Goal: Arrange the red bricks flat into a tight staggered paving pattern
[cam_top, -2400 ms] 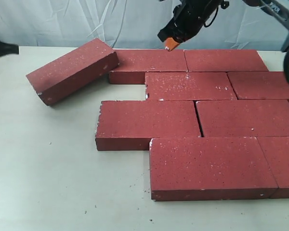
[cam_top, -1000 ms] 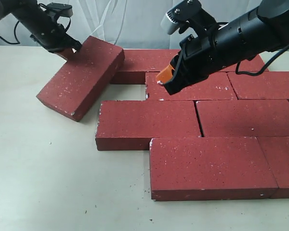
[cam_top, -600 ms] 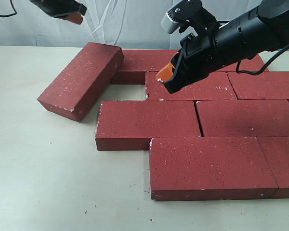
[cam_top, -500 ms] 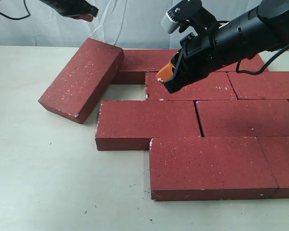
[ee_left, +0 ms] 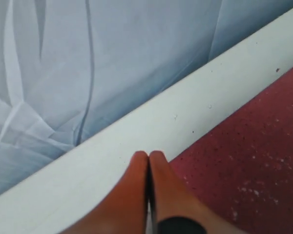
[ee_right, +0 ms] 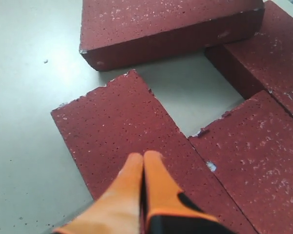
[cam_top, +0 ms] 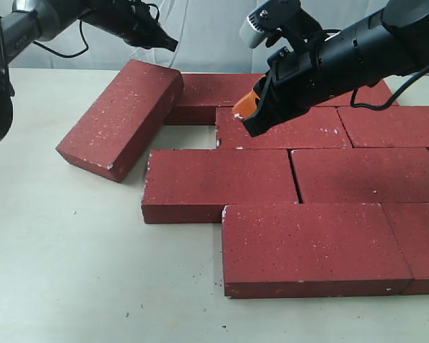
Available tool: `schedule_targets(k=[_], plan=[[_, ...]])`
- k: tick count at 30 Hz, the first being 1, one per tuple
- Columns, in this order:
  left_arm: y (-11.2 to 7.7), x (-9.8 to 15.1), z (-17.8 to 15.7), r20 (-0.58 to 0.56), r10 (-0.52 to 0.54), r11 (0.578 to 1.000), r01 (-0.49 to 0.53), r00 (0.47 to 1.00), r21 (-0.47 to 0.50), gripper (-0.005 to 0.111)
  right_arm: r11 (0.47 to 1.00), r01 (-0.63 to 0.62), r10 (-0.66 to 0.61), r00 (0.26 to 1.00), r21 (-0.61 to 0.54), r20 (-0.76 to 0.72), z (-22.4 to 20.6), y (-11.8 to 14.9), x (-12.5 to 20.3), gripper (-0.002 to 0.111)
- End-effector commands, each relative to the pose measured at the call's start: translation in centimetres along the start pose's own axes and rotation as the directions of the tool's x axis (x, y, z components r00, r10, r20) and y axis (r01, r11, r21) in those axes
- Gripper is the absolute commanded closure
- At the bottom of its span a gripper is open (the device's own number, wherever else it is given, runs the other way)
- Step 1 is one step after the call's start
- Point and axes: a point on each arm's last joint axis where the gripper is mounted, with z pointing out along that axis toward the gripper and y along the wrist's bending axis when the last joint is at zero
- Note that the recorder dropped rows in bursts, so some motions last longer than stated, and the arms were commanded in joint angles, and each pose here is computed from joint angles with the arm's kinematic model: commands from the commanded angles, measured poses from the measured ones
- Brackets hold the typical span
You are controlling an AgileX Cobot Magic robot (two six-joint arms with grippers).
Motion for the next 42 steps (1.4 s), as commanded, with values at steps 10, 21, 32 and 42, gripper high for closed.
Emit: schedule_targets(k=[10, 21, 32, 42], plan=[[-0.4, 1.5, -0.3, -0.204, 0.073, 0.997, -0.068, 0.976, 0.031, 0.107, 1.000, 0.002, -0.002, 1.000, 0.003, 0.009, -0.2, 0.1, -0.1, 0.109], [-1.0, -0.2, -5.9, -0.390, 0.136, 0.990, -0.112, 0.911, 0.083, 0.107, 1.000, 0.002, -0.002, 1.000, 0.005, 0.010, -0.2, 0.1, -0.1, 0.109], [-1.1, 1.1, -0.3, -0.183, 0.033, 0.999, -0.025, 0.983, 0.047, 0.107, 1.000, 0.002, -0.002, 1.000, 0.007, 0.010, -0.2, 0.1, -0.1, 0.109], [-0.9, 2.3, -3.5, -0.479, 0.156, 0.988, -0.131, 0.864, 0.086, 0.107, 0.999, 0.001, -0.002, 1.000, 0.032, 0.020, -0.2, -0.1, -0.2, 0.109]])
